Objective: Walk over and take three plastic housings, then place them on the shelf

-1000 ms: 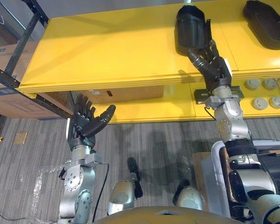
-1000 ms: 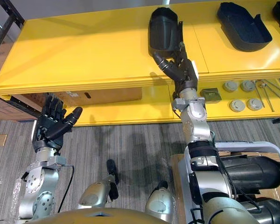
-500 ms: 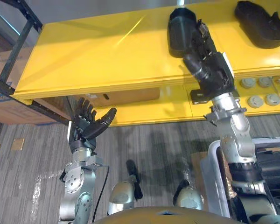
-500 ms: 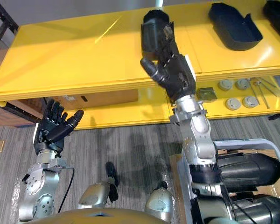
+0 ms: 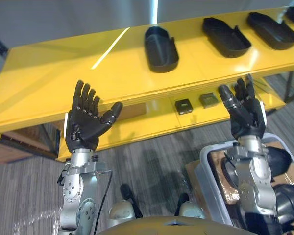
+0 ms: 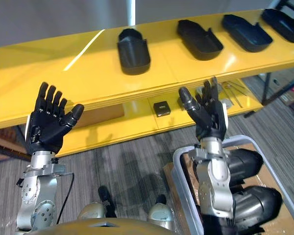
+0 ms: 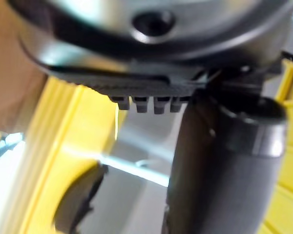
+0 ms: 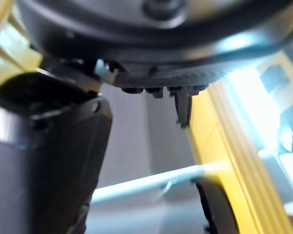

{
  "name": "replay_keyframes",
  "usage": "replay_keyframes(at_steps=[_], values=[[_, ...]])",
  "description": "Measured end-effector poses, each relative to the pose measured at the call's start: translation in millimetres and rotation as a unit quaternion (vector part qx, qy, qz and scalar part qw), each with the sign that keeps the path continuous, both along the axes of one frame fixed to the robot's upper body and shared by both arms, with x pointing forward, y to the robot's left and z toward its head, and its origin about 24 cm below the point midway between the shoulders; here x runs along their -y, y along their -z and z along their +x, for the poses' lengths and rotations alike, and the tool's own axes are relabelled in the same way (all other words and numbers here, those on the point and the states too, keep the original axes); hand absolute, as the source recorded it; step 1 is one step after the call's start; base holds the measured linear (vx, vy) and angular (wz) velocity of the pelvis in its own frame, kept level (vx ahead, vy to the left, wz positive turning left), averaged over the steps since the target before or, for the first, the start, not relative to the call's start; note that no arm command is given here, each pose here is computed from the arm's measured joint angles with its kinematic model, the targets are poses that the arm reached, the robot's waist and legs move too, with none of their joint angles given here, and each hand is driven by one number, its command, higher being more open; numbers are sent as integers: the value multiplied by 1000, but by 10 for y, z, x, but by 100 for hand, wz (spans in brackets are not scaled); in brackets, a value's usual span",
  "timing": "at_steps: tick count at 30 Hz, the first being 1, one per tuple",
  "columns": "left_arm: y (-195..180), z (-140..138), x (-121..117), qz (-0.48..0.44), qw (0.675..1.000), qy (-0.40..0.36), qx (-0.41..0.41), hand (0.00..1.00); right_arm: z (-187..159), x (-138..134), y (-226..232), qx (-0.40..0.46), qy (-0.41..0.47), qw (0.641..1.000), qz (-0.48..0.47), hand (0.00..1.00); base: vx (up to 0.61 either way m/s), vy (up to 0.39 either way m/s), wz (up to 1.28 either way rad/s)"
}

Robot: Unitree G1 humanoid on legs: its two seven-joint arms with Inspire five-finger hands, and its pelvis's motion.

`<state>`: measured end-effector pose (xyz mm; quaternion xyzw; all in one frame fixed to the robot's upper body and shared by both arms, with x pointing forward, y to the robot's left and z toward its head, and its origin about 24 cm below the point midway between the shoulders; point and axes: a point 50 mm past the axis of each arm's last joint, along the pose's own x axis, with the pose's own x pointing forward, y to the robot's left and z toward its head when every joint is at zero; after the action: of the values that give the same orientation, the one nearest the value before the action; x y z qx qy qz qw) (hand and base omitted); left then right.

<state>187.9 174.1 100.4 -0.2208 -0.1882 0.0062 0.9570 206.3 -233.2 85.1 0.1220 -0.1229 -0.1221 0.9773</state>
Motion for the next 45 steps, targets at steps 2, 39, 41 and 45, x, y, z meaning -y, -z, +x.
replay_keyframes(at_steps=[2,39,41,45], values=[[-38,9,144,-2,999,44,18,100,-144,41,146,-26,37,998,40,100,5,27,-112],[132,138,77,47,997,1,-58,100,-209,-582,835,-177,-94,979,37,100,-120,39,-59],[144,119,82,52,997,11,-56,100,-87,-691,824,-167,-109,979,38,100,-116,-172,-71],[342,33,355,30,991,99,-85,100,-151,-803,897,-185,-131,974,26,100,-88,-331,-78]])
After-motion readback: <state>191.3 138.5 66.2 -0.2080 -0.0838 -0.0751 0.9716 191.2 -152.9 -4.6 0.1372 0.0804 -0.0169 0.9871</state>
